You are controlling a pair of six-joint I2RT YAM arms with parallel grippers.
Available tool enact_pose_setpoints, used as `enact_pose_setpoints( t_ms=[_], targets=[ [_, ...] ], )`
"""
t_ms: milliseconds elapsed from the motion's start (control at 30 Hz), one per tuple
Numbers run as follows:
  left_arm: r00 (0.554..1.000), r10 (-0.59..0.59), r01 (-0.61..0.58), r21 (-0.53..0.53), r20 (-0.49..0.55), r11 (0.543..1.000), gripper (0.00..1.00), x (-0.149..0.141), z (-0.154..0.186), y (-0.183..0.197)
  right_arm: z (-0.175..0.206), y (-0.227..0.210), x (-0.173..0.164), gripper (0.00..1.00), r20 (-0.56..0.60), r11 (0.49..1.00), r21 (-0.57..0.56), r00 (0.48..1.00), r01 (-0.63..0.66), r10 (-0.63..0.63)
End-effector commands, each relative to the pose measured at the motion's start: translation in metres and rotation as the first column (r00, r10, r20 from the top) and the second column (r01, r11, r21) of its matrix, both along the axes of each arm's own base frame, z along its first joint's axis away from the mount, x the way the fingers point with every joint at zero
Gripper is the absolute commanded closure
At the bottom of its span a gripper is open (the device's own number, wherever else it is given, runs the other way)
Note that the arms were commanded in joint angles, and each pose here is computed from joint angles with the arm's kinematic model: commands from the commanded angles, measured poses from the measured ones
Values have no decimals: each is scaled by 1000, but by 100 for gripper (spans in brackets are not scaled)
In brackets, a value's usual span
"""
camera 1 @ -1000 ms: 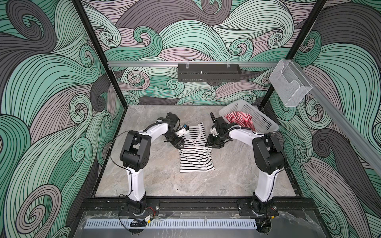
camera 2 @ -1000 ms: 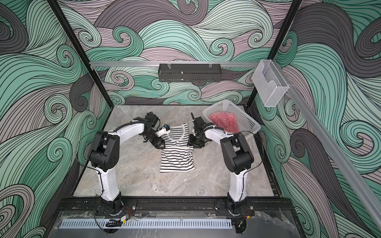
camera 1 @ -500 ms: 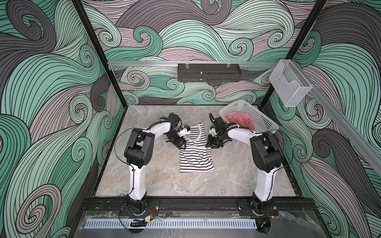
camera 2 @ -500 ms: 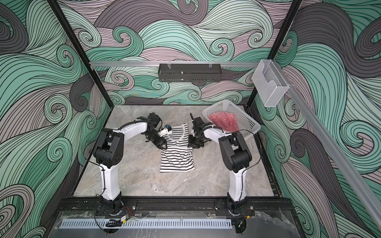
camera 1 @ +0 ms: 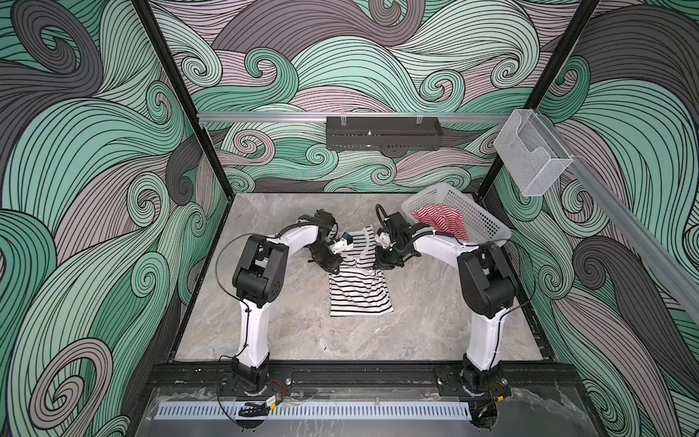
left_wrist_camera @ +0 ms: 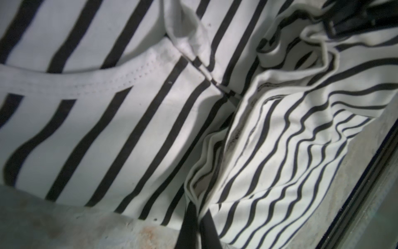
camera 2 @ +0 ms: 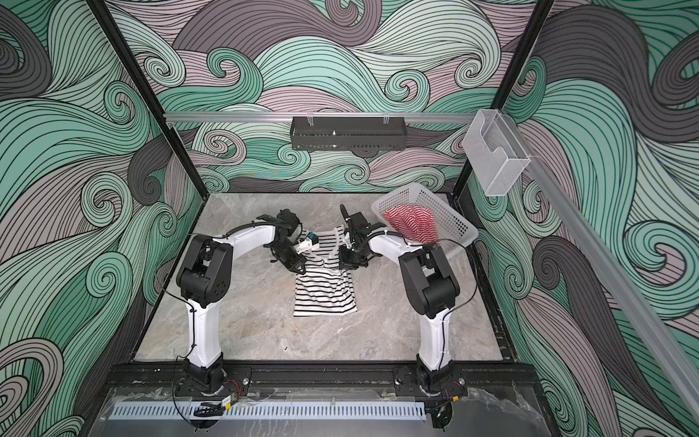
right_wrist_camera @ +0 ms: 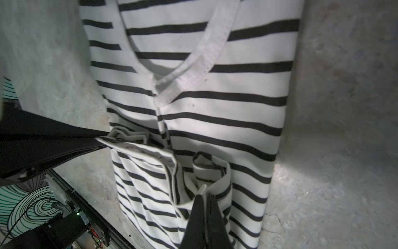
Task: Fold and stack tank tops
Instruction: Smooth out the tank top at the center of the table.
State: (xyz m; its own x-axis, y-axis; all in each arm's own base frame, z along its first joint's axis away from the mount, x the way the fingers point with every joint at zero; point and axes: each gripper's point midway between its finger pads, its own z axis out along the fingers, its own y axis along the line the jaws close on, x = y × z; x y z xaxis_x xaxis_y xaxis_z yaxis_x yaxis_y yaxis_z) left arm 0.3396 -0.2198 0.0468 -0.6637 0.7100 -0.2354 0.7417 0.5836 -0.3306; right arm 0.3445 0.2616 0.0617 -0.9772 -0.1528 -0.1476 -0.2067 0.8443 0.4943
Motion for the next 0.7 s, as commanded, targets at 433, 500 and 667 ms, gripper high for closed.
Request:
enact_pose_setpoints(
  t_ms=[433,500,667],
  targets=[
    [987,37,-46,58,158,997,100,33,29,17,29,9,48,100,101,996,86,995,9,-17],
    [988,43,-60,113,150,992,100,39,16,24,7,-2,54,100,47,998,38,998,42,-44],
    [986,73,-98,161,151,982,100,49,-1,32,-27,-15,57,100,-22,997,-21,997,75,-75]
  ],
)
